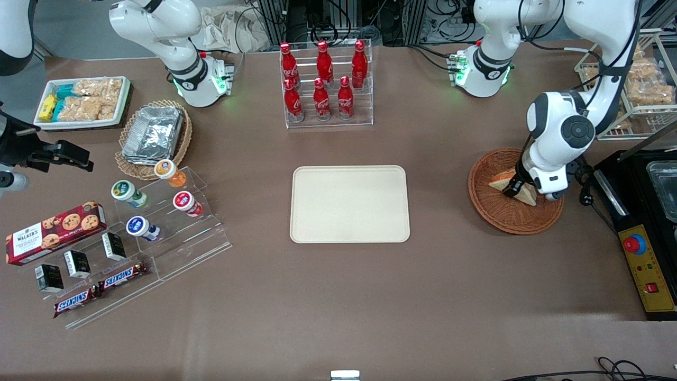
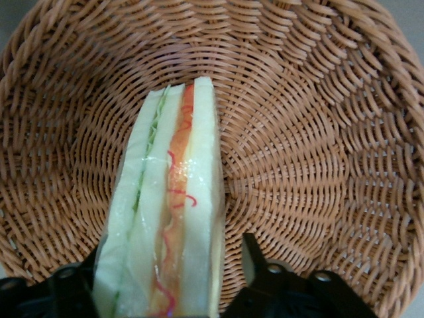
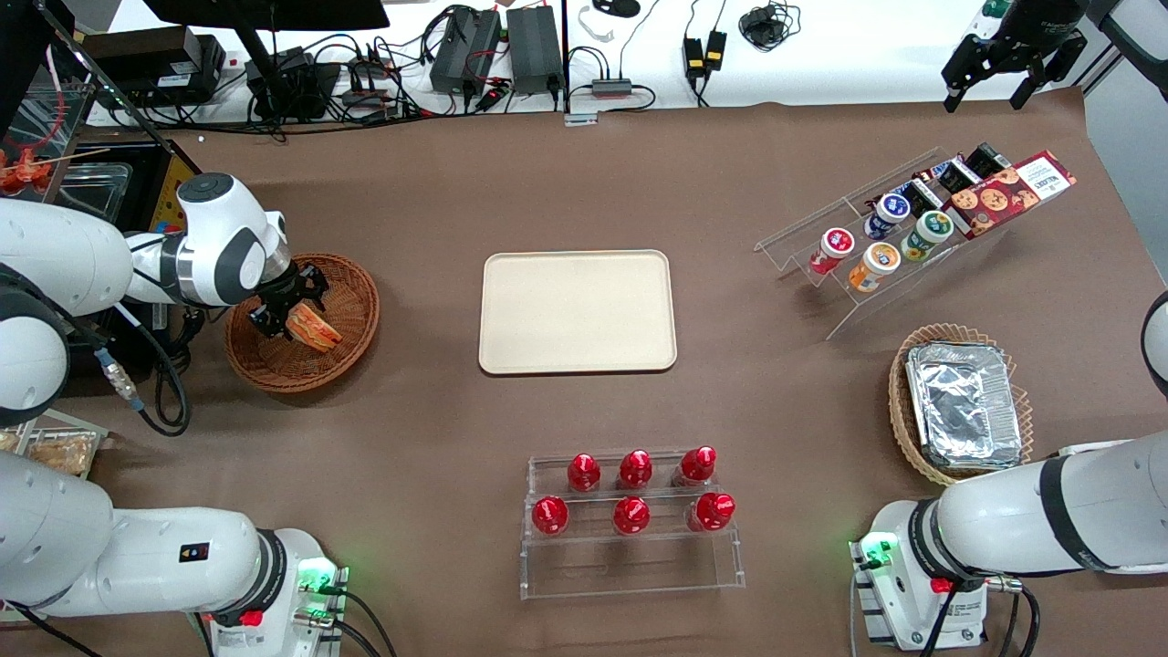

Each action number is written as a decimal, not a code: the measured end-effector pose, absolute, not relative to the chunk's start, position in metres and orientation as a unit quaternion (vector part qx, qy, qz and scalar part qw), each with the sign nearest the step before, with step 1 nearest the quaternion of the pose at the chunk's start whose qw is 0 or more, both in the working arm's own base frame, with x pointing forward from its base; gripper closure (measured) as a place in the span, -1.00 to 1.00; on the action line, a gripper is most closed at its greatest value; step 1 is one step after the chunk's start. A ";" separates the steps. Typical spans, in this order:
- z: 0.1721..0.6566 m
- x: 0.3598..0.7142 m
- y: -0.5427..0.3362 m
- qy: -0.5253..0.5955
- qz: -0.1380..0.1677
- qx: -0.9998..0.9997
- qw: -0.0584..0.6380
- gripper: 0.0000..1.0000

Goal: Place sandwich from basket to tray
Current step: 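Lower the left gripper around the wrapped sandwich and close it, then lift the sandwich upright out of the basket with the left gripper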

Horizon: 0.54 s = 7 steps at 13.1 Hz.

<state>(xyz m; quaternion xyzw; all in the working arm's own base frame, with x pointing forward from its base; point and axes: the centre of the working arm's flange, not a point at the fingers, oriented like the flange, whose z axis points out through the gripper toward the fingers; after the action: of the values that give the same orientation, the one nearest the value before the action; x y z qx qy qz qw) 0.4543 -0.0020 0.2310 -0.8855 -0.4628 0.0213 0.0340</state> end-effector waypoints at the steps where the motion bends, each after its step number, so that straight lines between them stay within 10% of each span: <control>1: 0.231 0.454 0.000 -0.465 0.021 -0.885 0.034 -0.26; 3: 0.231 0.455 0.002 -0.467 0.019 -0.884 0.033 0.14; 7: 0.245 0.461 0.002 -0.467 0.005 -0.884 0.026 0.20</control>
<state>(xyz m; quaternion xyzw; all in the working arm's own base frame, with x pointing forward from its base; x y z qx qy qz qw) 0.4608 0.0019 0.2453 -0.8840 -0.4668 0.0050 0.0260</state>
